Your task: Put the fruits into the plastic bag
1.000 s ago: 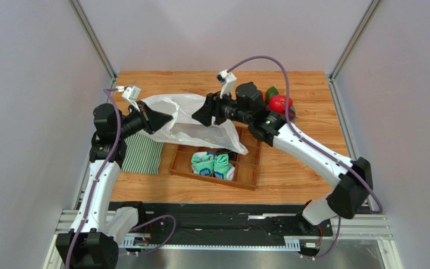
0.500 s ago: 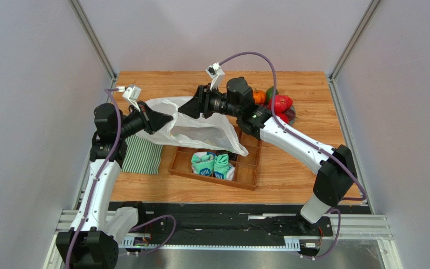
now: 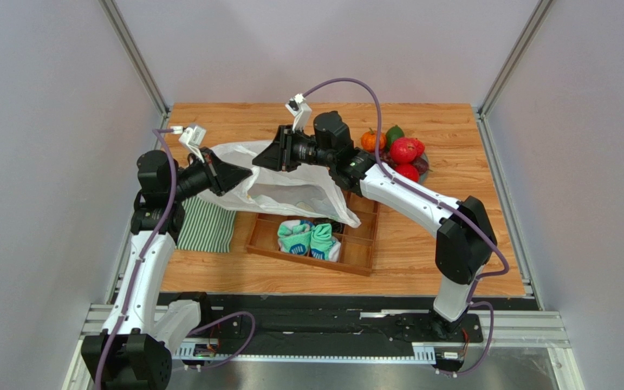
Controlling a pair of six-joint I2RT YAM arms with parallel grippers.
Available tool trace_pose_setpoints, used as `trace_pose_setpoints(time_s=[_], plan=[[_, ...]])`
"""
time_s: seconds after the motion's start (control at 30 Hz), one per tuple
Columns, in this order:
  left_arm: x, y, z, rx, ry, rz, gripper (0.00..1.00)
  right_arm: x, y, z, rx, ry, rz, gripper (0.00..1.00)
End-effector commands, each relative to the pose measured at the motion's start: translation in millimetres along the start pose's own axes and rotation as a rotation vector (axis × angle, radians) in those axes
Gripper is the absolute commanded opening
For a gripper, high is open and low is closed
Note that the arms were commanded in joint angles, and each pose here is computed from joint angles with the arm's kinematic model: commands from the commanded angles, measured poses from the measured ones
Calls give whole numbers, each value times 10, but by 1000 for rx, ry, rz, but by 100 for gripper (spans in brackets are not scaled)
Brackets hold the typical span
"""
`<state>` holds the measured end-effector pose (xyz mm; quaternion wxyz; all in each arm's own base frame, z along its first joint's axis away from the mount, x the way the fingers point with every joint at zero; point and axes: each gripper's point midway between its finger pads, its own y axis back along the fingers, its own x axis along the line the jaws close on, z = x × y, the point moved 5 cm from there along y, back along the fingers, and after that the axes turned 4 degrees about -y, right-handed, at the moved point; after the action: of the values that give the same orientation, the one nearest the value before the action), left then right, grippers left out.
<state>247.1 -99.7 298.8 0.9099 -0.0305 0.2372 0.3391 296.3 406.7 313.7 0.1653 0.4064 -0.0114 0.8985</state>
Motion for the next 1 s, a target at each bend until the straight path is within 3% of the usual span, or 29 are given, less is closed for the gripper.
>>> trace_pose_setpoints(time_s=[0.0, 0.03, 0.1, 0.13, 0.23, 0.33, 0.63, 0.97], plan=[[-24, -13, 55, -16, -23, -29, 0, 270, -2, 177, -51, 48, 99, 4], [-22, -10, 61, -9, -8, -18, 7, 264, 1, 160, -49, 50, 97, 0], [-1, -4, 63, 11, 39, 21, 21, 266, 23, 155, -48, 79, 98, 0], [-1, -1, 72, 12, 61, 38, 33, 258, 34, 146, -46, 87, 93, 0], [-65, 34, 178, -34, 110, 68, 53, 249, 69, 109, -43, 112, 87, 0], [-149, 92, 302, -93, 136, 106, 62, 235, 94, 61, -37, 120, 82, 0], [31, 17, 285, -108, 286, 193, 72, 273, 135, -60, -16, 173, 71, 0], [175, -93, 180, -60, 364, 204, 73, 327, 84, -147, 11, 242, 35, 0]])
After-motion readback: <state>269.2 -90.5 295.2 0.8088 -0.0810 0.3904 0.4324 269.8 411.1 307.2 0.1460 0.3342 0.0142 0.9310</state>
